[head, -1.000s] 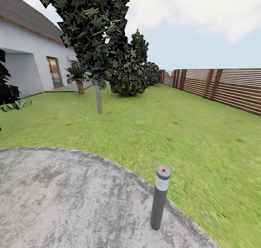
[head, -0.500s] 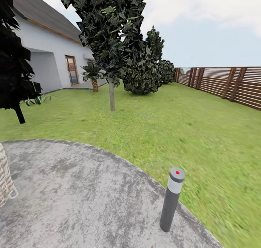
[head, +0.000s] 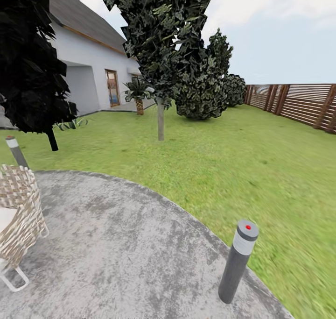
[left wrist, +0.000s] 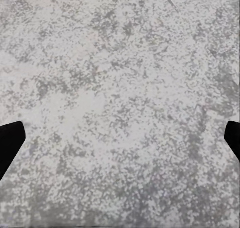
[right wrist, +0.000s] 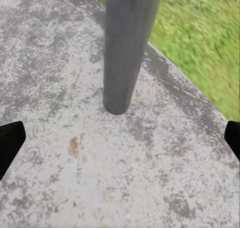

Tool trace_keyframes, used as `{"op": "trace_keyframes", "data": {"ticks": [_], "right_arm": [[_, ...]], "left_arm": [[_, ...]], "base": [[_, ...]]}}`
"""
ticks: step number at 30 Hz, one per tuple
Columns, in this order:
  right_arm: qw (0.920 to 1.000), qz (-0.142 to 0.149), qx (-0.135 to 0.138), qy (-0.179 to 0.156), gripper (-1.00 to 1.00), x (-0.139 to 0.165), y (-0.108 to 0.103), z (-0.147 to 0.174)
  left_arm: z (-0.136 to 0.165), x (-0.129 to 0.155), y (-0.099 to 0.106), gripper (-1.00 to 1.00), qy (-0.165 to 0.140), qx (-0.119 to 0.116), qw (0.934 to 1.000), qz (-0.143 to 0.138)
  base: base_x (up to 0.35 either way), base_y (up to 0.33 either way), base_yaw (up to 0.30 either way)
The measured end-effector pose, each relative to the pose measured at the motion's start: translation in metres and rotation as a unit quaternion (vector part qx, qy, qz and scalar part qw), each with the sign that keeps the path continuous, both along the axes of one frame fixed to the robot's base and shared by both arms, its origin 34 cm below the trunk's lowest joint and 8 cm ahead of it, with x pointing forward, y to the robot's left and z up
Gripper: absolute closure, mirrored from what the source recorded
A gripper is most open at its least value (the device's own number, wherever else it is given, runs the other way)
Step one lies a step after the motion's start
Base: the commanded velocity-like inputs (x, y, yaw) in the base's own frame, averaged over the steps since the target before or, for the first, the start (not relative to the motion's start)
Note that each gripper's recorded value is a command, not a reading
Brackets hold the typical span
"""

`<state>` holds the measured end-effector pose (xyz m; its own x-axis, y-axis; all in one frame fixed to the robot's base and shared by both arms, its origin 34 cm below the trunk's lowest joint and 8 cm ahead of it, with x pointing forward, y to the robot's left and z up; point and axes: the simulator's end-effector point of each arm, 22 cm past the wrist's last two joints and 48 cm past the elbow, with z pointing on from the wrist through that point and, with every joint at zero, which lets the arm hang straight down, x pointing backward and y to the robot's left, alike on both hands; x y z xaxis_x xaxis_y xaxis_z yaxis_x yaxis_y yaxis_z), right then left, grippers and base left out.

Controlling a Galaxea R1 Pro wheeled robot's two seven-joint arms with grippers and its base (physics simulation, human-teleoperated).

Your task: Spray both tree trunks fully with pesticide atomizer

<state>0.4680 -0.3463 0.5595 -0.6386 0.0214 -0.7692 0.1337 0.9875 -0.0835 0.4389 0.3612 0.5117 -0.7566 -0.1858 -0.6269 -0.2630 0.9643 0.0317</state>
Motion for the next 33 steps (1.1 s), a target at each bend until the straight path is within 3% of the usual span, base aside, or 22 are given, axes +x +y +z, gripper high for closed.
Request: {"op": "trace_keyframes", "data": {"ticks": [33], "right_arm": [[1.0,0.001,0.005,0.008,-1.0,-0.0039,0.0083,-0.0059]], "left_arm": [[-0.0044,-0.0045,-0.0004,-1.0,0.008,0.0,1.0,-0.002]], "base": [[0.0,0.0,0.274]]}}
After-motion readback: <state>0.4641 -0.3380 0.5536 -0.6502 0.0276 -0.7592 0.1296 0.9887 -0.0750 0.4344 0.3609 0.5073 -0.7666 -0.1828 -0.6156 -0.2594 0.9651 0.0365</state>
